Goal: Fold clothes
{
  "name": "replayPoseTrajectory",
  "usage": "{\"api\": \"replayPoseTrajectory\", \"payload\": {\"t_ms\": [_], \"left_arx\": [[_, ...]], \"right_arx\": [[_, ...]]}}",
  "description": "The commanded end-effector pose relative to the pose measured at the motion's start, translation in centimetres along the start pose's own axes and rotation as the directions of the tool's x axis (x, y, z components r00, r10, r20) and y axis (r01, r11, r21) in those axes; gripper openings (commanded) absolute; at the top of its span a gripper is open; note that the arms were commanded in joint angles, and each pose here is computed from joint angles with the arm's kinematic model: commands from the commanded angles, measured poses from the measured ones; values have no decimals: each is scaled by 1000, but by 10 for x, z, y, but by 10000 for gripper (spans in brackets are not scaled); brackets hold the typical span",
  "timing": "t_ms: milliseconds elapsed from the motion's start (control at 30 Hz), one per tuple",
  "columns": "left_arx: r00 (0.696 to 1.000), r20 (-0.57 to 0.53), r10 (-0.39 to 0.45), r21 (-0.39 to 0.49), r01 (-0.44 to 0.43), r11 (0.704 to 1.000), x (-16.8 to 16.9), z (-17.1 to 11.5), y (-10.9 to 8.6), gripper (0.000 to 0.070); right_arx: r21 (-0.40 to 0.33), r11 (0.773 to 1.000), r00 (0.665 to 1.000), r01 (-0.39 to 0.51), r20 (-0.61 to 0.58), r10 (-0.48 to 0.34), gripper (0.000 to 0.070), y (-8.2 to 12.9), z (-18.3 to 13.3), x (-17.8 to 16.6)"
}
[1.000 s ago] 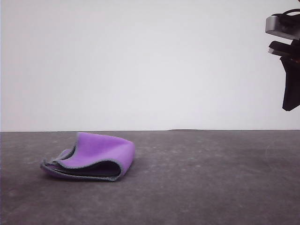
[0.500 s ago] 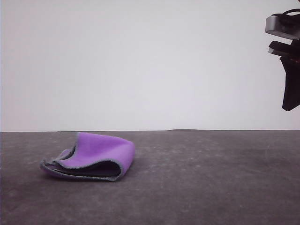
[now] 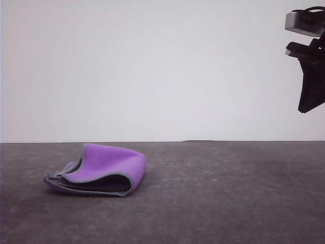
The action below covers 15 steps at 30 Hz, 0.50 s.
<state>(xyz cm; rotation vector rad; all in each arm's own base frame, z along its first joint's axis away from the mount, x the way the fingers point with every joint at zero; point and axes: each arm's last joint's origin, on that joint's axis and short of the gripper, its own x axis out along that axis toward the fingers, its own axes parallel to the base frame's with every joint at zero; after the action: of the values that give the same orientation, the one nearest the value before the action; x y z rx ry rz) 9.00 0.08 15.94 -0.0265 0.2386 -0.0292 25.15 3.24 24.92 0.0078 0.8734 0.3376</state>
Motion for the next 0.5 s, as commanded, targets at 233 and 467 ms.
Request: {"api": "replayPoseTrajectory", "payload": {"t_ms": [233, 467], "left_arx": [[1000, -27, -2, -5, 2, 1000, 2, -7, 0, 11], [1000, -28, -2, -5, 2, 1000, 2, -7, 0, 11]], "right_arx": [[-6, 1000, 1000, 1, 30, -1, 3, 0, 5, 0], [-66, 995, 990, 71, 129, -62, 4, -2, 7, -17]]}}
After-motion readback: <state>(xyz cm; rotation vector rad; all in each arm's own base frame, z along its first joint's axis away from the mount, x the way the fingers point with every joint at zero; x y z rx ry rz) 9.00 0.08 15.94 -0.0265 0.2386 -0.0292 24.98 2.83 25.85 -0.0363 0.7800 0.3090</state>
